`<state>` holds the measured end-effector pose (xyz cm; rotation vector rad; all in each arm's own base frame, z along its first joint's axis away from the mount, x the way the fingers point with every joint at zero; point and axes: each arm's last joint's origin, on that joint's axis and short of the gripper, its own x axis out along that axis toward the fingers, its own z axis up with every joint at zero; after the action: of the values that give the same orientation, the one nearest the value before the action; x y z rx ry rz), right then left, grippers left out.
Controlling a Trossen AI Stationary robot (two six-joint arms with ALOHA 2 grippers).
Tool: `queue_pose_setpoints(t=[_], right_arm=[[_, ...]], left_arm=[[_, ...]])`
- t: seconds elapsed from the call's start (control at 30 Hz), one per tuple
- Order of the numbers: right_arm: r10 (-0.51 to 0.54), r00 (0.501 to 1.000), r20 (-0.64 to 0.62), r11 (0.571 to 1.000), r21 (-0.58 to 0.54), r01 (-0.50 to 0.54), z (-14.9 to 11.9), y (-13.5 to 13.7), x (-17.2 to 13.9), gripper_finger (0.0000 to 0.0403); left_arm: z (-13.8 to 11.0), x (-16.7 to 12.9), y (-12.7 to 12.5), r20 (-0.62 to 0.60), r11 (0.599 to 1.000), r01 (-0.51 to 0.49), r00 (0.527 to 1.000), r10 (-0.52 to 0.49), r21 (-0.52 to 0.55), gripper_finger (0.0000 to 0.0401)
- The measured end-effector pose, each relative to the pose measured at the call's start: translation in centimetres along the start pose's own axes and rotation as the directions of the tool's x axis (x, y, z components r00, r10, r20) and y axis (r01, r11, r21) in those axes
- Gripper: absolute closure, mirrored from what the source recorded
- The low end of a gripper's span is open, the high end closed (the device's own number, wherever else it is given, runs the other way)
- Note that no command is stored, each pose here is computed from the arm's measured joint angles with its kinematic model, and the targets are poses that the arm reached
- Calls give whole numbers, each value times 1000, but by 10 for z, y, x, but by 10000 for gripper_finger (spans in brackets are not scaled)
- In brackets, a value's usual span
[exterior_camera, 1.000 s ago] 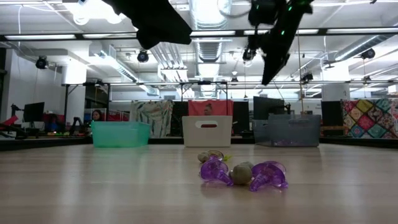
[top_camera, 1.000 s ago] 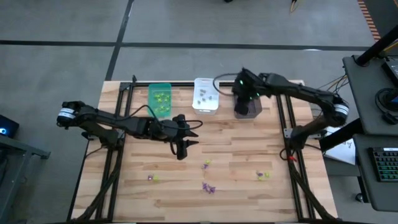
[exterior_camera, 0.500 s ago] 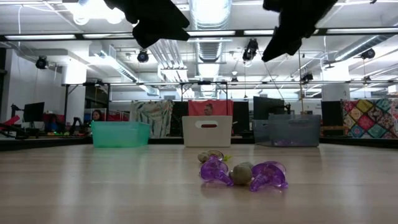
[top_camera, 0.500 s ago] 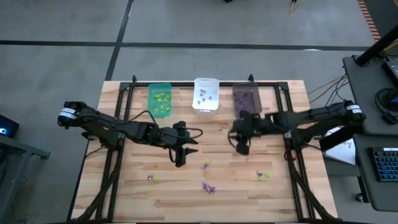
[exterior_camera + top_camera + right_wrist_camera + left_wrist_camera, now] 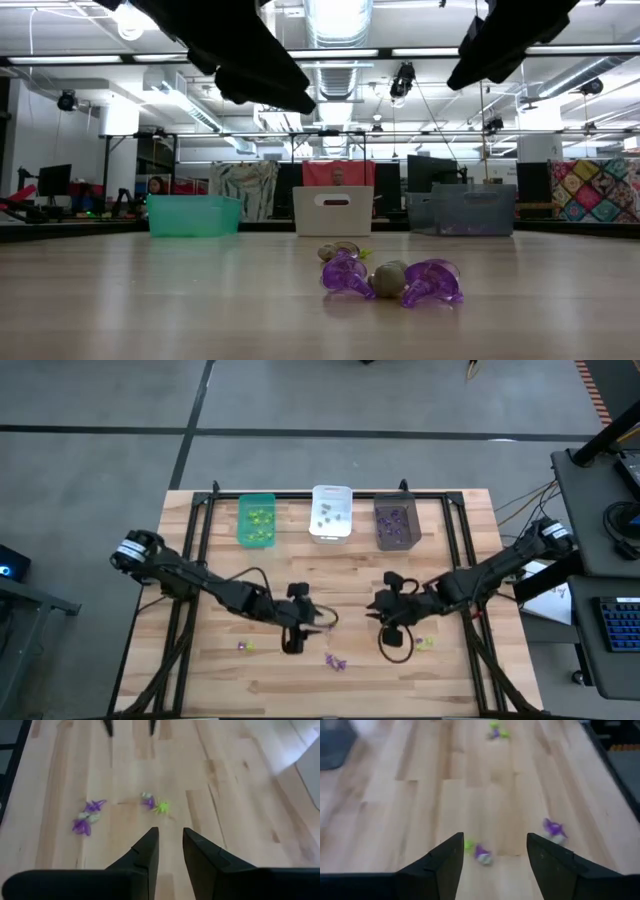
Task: Sort Halloween decoration
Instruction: Put the white skull toy into the white bin
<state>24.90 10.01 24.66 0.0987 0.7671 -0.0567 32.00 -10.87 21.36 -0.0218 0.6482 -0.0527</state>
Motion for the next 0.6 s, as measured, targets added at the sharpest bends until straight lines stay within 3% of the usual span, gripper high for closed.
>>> queue_pose_setpoints(t=[0.37,0.6], right_arm=[[22,1000,-7,1000,3,-22,-13,29,25,314],[25,1000,-10,1000,2,-25,-17,35,36,314]], left_arm=[[-30,46,-22,-32,998,21,999,-19,58,201],[-46,64,-18,-56,992,-119,991,121,40,201]])
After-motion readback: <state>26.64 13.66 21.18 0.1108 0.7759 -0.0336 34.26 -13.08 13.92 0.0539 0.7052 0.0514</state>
